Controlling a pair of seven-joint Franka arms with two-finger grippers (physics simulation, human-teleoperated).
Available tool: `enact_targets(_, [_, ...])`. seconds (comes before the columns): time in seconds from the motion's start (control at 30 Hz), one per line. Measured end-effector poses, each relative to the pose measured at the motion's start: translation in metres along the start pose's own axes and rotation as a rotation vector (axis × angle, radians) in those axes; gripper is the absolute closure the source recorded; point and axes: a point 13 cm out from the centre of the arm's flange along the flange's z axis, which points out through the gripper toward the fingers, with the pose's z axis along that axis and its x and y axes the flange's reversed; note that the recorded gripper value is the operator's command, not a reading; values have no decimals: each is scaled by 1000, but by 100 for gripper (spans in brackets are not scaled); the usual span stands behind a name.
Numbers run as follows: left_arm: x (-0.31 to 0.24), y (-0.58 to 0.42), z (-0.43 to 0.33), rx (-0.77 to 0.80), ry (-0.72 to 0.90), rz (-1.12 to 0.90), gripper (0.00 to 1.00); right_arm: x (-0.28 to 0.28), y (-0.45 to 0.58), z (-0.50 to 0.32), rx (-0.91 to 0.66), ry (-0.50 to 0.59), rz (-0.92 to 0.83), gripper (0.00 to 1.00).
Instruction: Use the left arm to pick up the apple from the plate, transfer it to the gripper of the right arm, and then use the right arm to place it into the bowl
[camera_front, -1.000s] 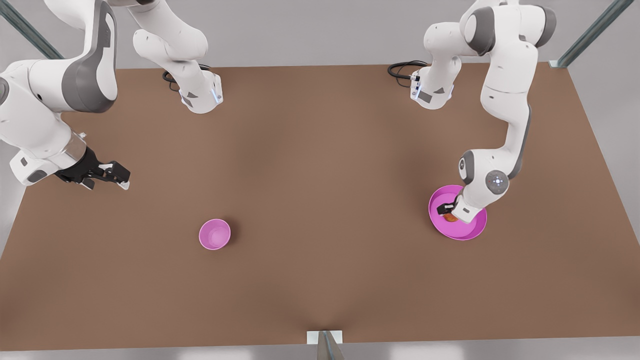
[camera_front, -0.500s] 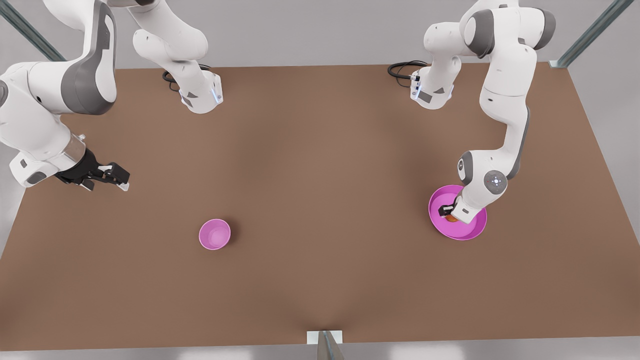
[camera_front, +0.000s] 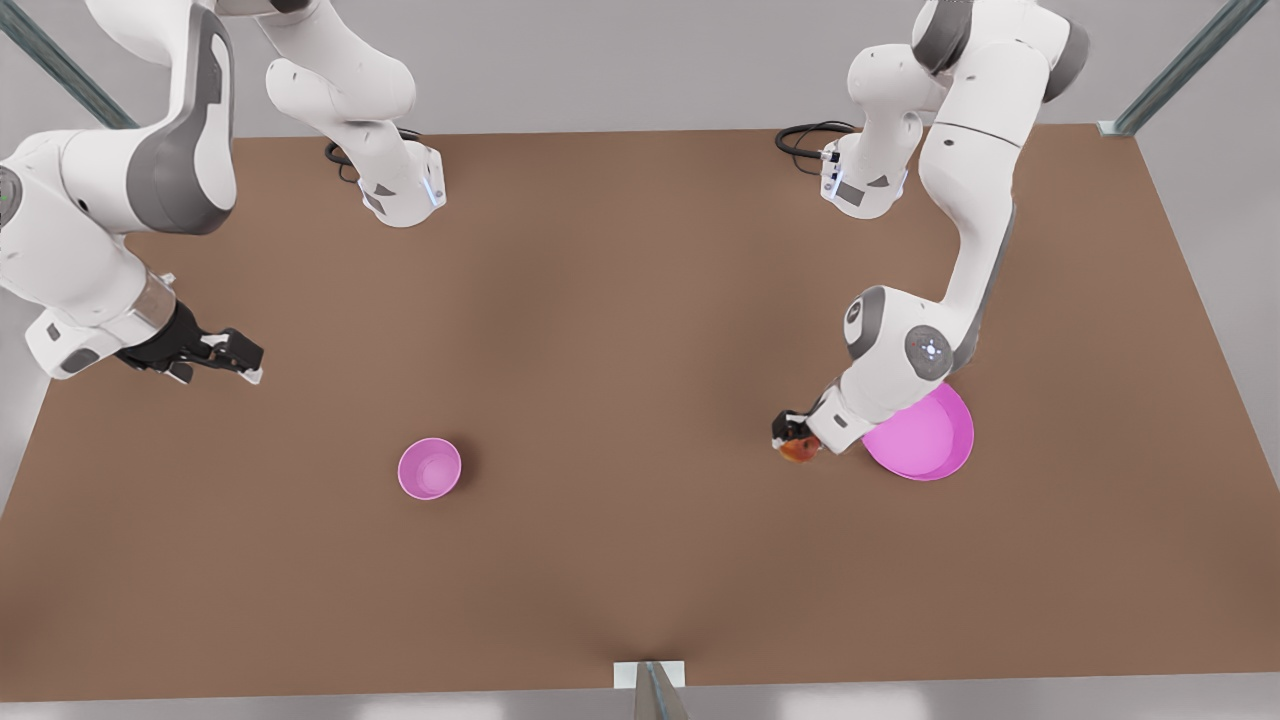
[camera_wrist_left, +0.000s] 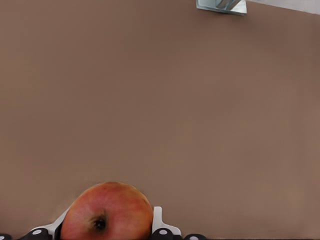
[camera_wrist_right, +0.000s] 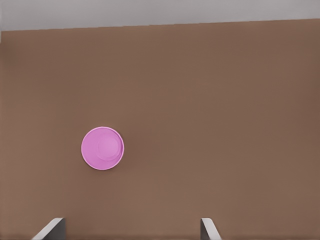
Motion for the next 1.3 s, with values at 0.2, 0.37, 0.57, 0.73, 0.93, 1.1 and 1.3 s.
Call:
enact_targets(0.2, [-29,-191,15,365,-11,138,36,-5,39,43,-202,81,45,0])
enact_targets(0.37, [-10,-279,27,561,-72,314,37,-35,89,84,-598,169,197,0])
enact_targets(0.57, [-49,-332,9,675,-308,522,40,-39,159,151,-962,322,300,0])
enact_targets(0.73, [-74,-351,3,653,-496,681,39,-49,199,193,-1178,318,252,0])
enact_targets(0.93, [-84,-356,12,545,-662,871,39,-53,242,208,-1324,256,108,0])
enact_targets(1.1, [-83,-364,10,470,-754,1009,39,-47,293,223,-1423,229,-23,0])
enact_targets(1.3, [-81,-372,7,410,-823,1121,36,-43,331,225,-1500,173,-117,0])
